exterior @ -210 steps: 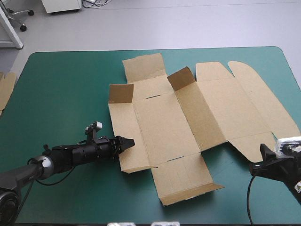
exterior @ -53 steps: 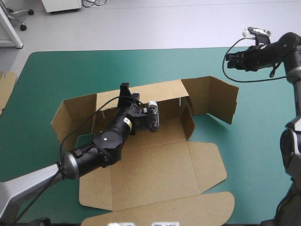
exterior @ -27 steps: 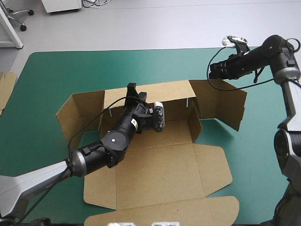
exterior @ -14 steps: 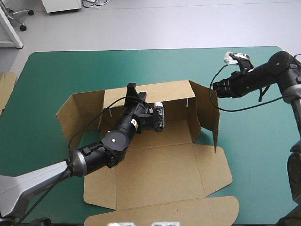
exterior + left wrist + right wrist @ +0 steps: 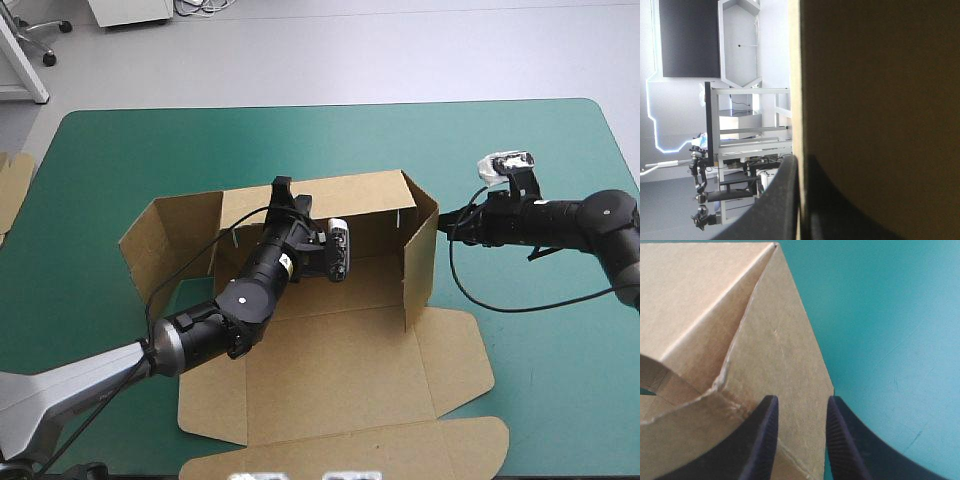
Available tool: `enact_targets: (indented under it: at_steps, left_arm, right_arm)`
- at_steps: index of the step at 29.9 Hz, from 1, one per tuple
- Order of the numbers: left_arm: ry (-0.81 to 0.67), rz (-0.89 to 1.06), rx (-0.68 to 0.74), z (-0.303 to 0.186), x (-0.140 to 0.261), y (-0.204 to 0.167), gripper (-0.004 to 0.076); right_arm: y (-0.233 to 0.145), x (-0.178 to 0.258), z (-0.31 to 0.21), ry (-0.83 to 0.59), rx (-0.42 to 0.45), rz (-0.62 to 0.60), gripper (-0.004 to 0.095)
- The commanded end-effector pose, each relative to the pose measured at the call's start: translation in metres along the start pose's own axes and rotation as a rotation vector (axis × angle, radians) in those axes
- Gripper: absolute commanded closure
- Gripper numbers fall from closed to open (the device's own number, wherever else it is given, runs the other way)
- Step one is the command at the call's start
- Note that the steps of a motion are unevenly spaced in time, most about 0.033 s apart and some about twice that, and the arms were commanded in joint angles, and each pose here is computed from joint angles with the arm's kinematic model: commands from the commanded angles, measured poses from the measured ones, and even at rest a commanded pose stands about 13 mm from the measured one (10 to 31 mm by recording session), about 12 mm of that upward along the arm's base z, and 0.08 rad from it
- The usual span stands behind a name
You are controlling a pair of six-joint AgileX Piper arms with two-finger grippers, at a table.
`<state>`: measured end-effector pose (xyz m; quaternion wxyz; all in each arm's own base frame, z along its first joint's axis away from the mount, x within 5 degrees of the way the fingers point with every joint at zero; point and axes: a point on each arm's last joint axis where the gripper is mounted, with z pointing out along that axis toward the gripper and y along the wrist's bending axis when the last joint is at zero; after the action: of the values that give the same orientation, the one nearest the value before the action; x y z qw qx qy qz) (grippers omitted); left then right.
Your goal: Fold the box
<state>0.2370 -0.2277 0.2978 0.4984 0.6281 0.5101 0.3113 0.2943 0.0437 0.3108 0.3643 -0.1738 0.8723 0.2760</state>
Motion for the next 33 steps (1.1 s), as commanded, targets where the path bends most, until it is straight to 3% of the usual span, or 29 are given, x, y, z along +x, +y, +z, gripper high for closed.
enact_targets:
  at_steps: [1,15,27,29,33]
  left_arm:
    - [-0.039,0.035,-0.075,-0.008,-0.003,0.015,0.0738]
    - [-0.040,0.021,-0.071,-0.006,-0.004,0.013,0.0738]
    - [-0.042,0.035,-0.062,-0.002,-0.006,0.009,0.0738]
    - [-0.043,0.035,-0.062,-0.002,-0.006,0.009,0.0738]
    - [-0.049,0.033,-0.059,-0.002,-0.006,0.008,0.0738]
  right_arm:
    - [0.011,-0.002,-0.014,-0.135,0.002,-0.054,0.0599]
    - [0.017,0.038,-0.005,-0.130,-0.063,-0.139,0.0599]
    - [0.017,0.058,-0.004,-0.255,0.005,-0.274,0.0595]
    - [0.016,0.058,-0.004,-0.252,0.018,-0.300,0.0561]
    - [0.016,0.058,-0.004,-0.256,0.021,-0.320,0.0398]
